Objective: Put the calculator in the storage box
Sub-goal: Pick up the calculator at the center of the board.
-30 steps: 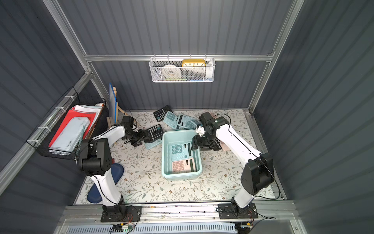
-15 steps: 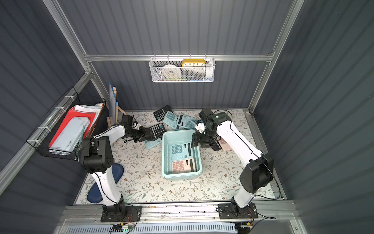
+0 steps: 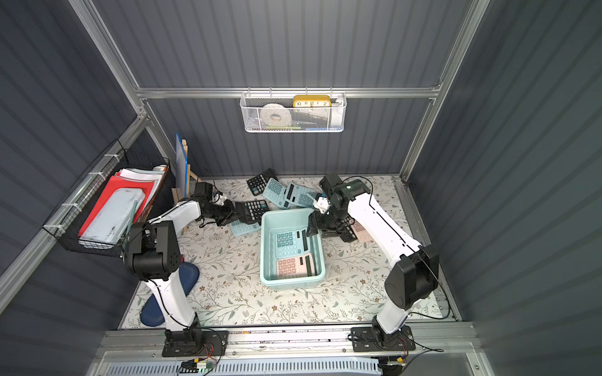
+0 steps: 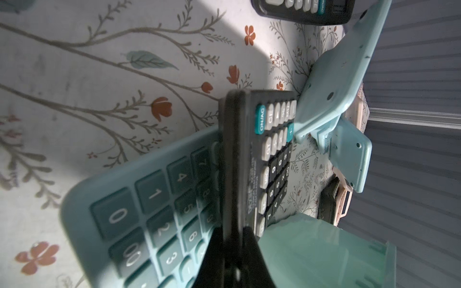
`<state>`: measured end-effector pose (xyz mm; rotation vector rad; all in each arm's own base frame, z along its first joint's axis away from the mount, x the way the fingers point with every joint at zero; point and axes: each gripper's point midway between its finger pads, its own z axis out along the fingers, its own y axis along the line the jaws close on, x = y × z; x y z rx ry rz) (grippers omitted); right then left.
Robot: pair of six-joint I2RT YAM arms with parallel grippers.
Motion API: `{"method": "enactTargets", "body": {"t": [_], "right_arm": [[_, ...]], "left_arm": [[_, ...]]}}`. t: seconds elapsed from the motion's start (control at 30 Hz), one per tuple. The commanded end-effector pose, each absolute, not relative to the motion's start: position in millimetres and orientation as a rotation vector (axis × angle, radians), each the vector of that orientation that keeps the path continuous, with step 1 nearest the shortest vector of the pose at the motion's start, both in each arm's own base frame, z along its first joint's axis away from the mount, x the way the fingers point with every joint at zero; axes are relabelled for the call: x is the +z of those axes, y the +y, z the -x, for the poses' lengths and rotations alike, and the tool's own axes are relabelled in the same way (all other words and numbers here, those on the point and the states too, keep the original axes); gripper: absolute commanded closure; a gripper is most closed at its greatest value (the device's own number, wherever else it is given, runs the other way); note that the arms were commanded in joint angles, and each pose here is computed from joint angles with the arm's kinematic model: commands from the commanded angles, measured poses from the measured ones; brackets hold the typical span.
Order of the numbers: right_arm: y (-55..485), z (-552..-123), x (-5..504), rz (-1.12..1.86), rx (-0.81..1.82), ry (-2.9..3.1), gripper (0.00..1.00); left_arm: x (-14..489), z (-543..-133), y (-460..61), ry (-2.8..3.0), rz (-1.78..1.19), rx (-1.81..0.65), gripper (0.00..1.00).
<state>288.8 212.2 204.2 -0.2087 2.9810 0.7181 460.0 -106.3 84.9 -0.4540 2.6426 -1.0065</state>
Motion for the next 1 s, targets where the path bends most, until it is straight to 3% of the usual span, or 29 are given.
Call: {"method": "enactTargets", "body": {"t": [0.0,0.53,0.83,0.97], "right_arm": [[215.0,-288.1,203.8,0.185,0.751,2.973,0.37],[224.7,-303.9,232.3,0.130,0.828,2.849,0.32],[233.6,-321.7,264.8,0.059,0.941,2.722,0.31],[233.1,-332.2,282.0,-0.009,1.027,2.640,0.31]], "left_arm": [[103.3,-459.6,-102.0,2.634,0.453,-0.974,0.95],[191.3,-457.4,-96.7,2.535,0.476,-0.802,1.00],[258.0,-450.5,-122.5,2.469,0.411,-0.843,1.00],[284.8,-434.2,-150.9,2.467,0.313,-0.981,1.00]]}}
